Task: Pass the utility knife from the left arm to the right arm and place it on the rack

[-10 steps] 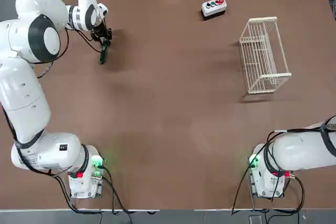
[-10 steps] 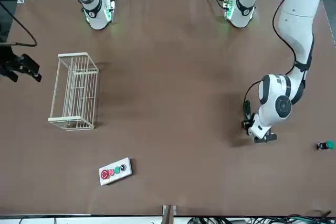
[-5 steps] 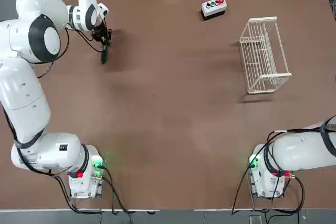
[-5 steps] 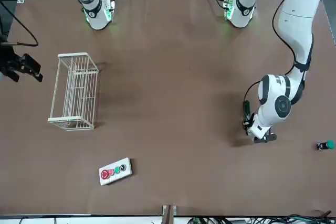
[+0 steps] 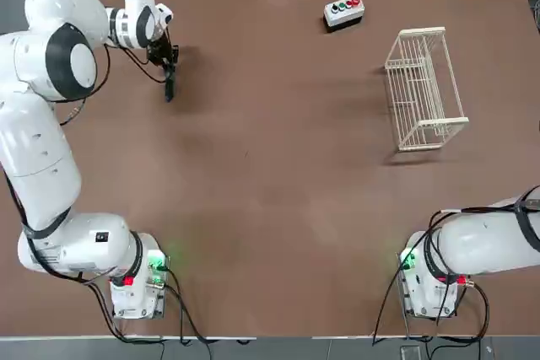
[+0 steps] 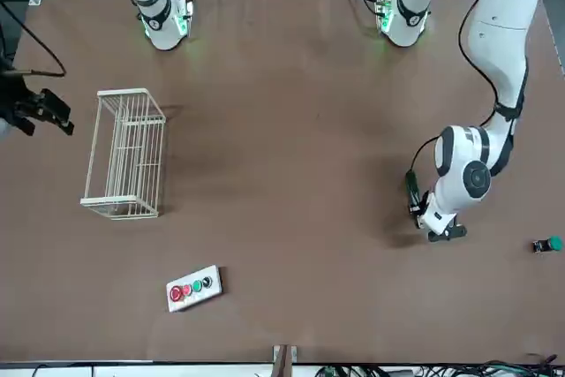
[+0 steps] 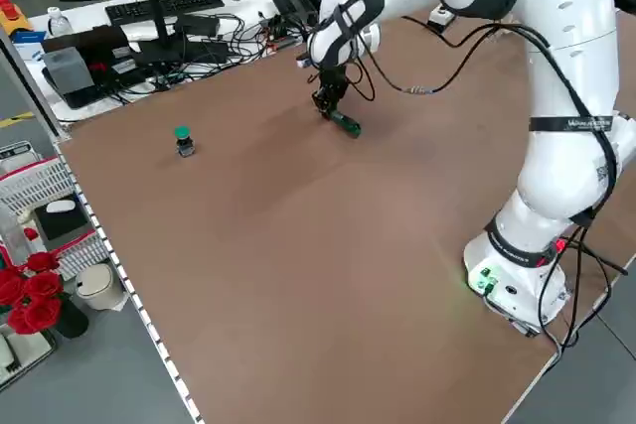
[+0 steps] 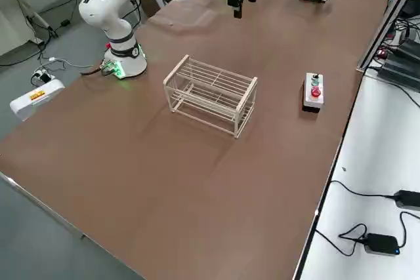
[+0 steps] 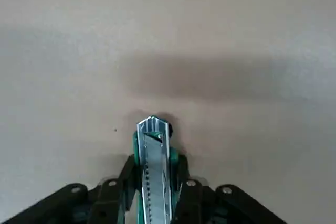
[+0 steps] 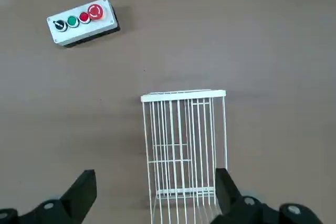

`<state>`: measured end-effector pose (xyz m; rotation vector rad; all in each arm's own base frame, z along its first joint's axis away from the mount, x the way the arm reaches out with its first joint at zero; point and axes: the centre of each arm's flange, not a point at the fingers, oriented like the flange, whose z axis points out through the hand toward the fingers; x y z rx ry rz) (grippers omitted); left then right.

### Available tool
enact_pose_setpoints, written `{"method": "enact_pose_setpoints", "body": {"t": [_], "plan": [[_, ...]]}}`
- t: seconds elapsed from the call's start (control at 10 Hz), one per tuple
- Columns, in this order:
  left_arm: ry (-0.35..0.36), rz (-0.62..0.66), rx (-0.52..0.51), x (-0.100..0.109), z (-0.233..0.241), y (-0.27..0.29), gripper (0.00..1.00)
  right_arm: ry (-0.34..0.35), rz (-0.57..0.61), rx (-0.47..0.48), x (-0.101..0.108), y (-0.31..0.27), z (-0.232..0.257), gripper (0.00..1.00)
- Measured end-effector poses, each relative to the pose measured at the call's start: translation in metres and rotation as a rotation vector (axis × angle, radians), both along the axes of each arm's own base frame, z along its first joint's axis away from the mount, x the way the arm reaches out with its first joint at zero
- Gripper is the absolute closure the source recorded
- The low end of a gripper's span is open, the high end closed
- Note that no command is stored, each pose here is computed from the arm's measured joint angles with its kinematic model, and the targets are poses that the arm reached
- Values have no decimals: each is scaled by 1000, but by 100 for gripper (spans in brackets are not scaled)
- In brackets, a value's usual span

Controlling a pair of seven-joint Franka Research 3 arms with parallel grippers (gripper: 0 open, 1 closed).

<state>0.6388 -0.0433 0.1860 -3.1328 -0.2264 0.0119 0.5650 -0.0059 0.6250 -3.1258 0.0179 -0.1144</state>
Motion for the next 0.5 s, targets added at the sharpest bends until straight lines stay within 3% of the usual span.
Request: {"method": "enact_pose_setpoints", "body": {"t": [0.2,0.5], "plan": [[-14,98,-5,7,27,1,66,4,1,1,0,1,0,0],[48,311,-79,28,101,-17,66,20,42,2,-2,13,-1,0]]}}
